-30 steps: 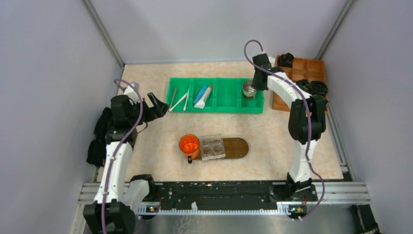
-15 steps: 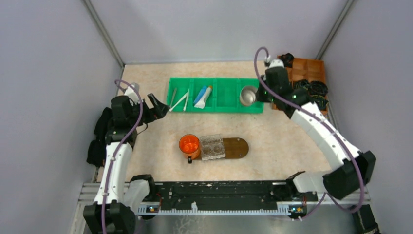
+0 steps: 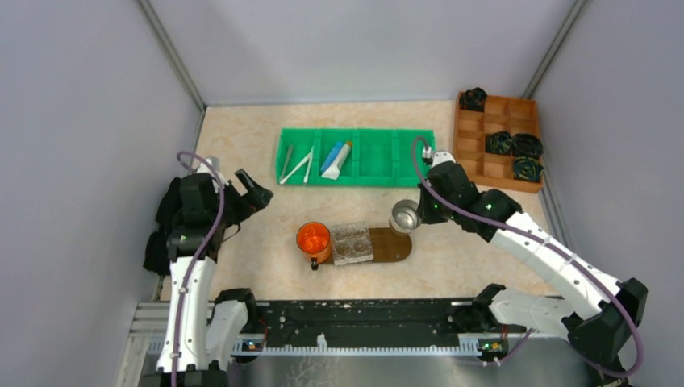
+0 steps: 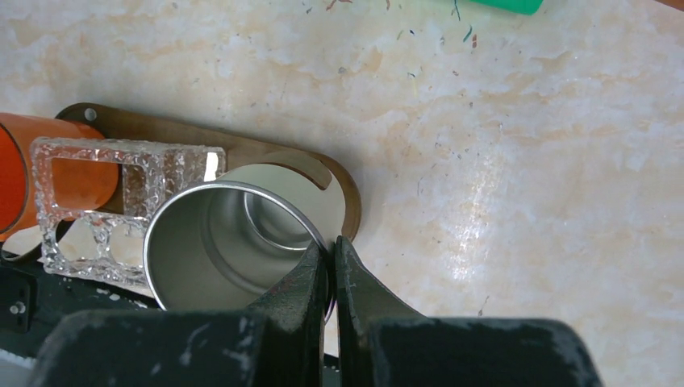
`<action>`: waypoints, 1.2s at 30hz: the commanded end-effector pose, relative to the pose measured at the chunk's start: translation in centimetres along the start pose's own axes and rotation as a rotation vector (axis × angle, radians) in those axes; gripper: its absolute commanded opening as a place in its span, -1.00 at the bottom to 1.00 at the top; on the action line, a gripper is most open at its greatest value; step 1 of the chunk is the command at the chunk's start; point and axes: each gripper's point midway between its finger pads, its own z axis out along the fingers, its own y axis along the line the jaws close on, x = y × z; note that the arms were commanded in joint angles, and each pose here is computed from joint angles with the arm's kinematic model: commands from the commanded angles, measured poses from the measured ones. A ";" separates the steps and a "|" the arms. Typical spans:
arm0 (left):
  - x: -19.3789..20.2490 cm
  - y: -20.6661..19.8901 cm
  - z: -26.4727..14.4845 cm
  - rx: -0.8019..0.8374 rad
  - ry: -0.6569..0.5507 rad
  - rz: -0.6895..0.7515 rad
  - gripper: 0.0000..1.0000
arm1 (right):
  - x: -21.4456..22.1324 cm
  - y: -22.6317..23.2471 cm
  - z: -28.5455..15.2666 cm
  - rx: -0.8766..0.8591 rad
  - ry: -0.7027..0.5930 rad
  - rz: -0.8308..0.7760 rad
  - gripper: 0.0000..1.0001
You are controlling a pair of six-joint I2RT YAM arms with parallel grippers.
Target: Prepare toiletry sets of a toothbrush and toothpaste on the tray
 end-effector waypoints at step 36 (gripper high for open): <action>13.6 5.7 -1.1 -0.591 0.449 -0.204 0.98 | 5.0 4.2 4.9 -0.049 0.137 -0.111 -1.00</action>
